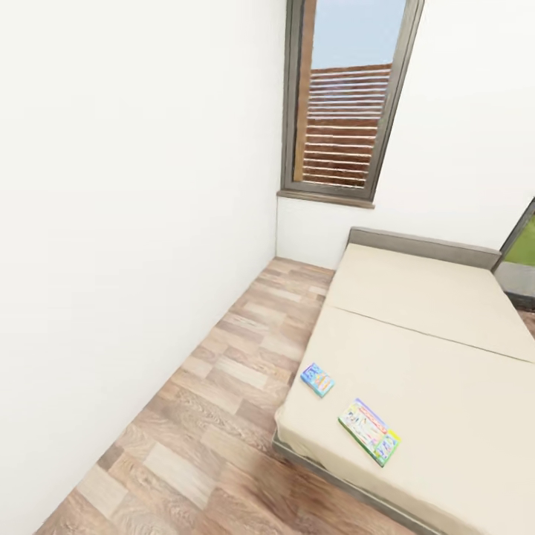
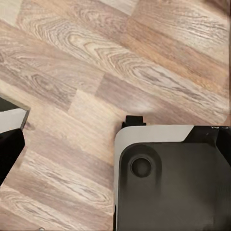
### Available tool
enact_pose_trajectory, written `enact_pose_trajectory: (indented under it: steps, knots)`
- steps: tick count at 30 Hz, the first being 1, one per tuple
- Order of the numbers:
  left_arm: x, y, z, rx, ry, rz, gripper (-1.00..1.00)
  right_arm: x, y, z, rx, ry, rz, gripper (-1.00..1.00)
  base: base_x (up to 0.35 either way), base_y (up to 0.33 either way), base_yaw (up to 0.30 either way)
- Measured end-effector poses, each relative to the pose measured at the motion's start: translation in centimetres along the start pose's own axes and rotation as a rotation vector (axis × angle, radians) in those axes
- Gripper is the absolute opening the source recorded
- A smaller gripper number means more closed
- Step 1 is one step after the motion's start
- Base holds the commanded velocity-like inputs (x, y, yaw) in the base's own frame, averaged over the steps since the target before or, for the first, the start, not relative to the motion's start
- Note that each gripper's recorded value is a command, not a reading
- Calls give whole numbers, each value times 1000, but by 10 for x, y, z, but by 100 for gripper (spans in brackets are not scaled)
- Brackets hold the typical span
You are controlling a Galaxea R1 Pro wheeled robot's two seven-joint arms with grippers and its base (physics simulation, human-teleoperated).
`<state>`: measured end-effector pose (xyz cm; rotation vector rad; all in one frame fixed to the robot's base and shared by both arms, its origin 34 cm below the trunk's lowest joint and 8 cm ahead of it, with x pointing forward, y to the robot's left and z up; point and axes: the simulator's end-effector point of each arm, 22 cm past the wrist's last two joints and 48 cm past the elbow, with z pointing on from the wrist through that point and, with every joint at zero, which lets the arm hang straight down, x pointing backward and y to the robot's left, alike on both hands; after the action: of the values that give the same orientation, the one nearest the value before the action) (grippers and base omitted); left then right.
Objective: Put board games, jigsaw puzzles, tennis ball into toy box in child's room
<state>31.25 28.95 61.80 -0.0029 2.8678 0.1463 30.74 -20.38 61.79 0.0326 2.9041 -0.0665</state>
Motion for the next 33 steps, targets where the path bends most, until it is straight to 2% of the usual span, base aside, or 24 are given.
enact_pose_trajectory:
  steps: [12, 33]
  knots:
    - [3, 0, 0, 1, 6, 4, 100, 2, 0, 1, 0, 4, -1, 100, 168, 1, -274]
    - [3, 0, 1, 1, 6, 5, 100, 2, 0, 1, 0, 5, -1, 100, 8, 0, -275]
